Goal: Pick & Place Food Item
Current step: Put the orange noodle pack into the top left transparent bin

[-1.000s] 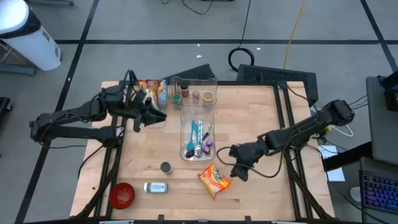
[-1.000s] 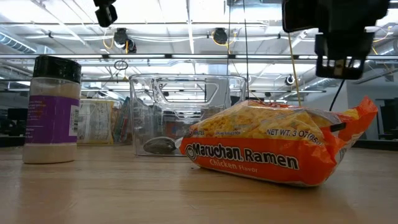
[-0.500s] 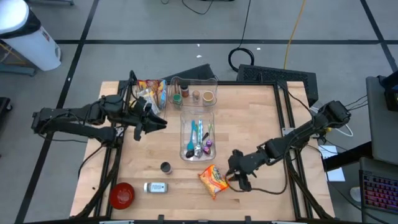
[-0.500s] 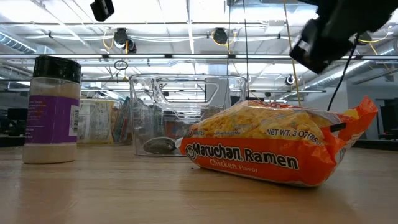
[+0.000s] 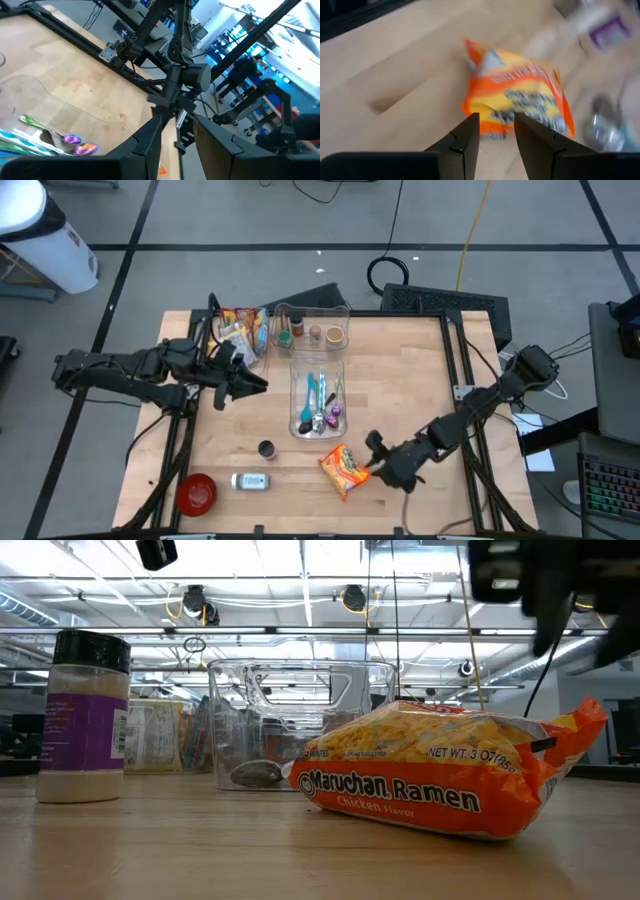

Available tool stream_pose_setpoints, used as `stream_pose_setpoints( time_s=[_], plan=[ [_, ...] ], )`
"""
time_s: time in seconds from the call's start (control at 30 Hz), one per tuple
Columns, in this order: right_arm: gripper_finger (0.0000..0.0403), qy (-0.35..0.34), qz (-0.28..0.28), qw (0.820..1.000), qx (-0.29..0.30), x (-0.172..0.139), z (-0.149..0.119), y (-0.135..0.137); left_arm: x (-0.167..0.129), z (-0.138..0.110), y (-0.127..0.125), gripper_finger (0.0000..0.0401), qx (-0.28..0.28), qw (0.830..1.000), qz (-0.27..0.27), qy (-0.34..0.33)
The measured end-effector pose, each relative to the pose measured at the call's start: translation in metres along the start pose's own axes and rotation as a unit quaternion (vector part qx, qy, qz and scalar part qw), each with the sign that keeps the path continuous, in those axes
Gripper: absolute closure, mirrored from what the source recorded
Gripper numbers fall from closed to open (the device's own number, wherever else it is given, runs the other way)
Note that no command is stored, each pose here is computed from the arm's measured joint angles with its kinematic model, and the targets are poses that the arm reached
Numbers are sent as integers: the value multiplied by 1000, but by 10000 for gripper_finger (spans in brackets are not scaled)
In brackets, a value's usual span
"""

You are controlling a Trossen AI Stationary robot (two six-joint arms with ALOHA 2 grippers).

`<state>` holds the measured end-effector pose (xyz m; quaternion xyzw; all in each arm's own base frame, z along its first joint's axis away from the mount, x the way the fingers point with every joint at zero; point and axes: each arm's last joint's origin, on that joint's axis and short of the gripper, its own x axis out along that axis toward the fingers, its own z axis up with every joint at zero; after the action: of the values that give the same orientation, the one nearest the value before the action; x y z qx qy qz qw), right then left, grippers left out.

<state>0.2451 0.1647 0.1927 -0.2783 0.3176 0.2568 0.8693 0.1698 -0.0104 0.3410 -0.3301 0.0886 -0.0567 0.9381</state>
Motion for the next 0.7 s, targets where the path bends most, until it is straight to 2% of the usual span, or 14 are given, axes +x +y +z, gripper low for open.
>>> stream_pose_setpoints(
  time_s=[0.1, 0.2, 0.33, 0.43, 0.53, 0.7],
  plan=[
    [289, -10, 13, 997, -75, -2, 4, 11, 2, -1, 0, 281, -17, 1000, 8, -2],
    [289, -9, 19, 996, -92, -1, 5, 17, 6, -4, -1, 281, -28, 999, 21, -2],
    [289, 27, -25, 991, -132, 6, -1, 16, 18, -11, 0, 281, -40, 998, 50, 0],
    [289, 39, -35, 988, -147, 11, -4, 13, 30, -16, 1, 281, -52, 997, 63, 0],
    [289, 45, -36, 985, -160, 15, -6, 12, 45, -18, -2, 281, -64, 997, 48, -8],
    [289, 59, -30, 985, -162, 20, -16, 14, 69, -14, -11, 281, -70, 995, -22, -66]
  ],
)
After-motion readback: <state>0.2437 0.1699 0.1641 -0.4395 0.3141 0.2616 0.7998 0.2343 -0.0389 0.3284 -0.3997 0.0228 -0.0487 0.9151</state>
